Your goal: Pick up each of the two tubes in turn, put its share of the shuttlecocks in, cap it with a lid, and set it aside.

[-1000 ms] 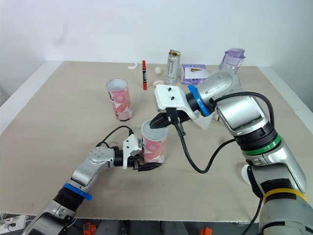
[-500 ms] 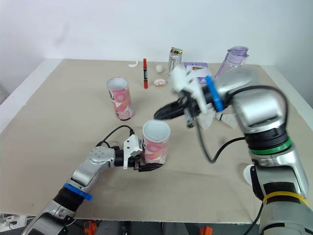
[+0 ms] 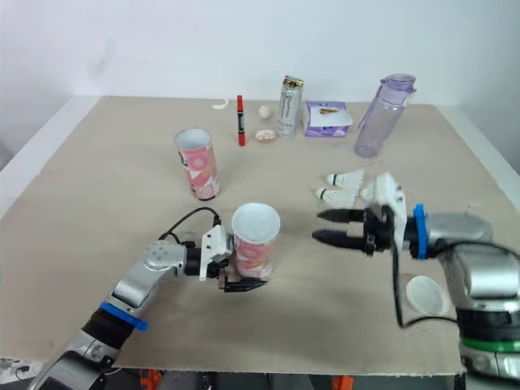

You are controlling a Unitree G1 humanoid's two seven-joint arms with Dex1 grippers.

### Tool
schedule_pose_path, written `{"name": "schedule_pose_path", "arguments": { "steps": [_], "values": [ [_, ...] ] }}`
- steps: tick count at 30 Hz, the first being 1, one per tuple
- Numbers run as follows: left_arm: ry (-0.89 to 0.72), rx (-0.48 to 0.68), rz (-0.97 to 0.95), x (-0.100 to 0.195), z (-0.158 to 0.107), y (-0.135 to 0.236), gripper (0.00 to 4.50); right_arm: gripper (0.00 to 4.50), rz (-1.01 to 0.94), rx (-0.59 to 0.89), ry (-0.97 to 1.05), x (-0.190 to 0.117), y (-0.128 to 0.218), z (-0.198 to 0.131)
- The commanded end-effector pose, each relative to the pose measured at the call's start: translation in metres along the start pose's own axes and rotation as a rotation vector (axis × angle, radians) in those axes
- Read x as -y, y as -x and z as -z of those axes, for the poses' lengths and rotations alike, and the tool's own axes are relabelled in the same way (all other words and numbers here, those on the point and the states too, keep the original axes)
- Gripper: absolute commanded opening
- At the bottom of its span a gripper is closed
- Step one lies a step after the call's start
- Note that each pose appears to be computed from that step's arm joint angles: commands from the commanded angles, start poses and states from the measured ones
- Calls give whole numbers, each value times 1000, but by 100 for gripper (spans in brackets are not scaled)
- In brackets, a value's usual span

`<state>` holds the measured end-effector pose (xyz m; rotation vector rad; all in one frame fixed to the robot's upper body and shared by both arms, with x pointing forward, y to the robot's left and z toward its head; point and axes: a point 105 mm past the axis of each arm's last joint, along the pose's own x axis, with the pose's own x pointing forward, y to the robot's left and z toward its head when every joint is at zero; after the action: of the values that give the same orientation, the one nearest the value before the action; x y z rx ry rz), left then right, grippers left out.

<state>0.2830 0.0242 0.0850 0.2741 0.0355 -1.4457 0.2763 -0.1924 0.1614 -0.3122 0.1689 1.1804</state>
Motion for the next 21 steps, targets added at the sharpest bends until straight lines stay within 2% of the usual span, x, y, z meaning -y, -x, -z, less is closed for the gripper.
{"name": "schedule_pose_path", "arguments": {
  "steps": [1,2,9,15,21],
  "values": [
    [-77,58,12,-3,-23,9,450,409,-25,2,84,-11,-10,10],
    [-89,58,14,-3,-26,11,450,443,-44,1,87,-16,-15,15],
    [-127,29,8,-8,-34,45,450,443,-69,67,99,-39,-51,31],
    [-83,-10,-35,-7,-22,70,450,443,-42,146,117,-39,-77,23],
    [-58,-8,-62,3,-22,80,450,443,-47,185,96,-45,-94,18]
  ]
}}
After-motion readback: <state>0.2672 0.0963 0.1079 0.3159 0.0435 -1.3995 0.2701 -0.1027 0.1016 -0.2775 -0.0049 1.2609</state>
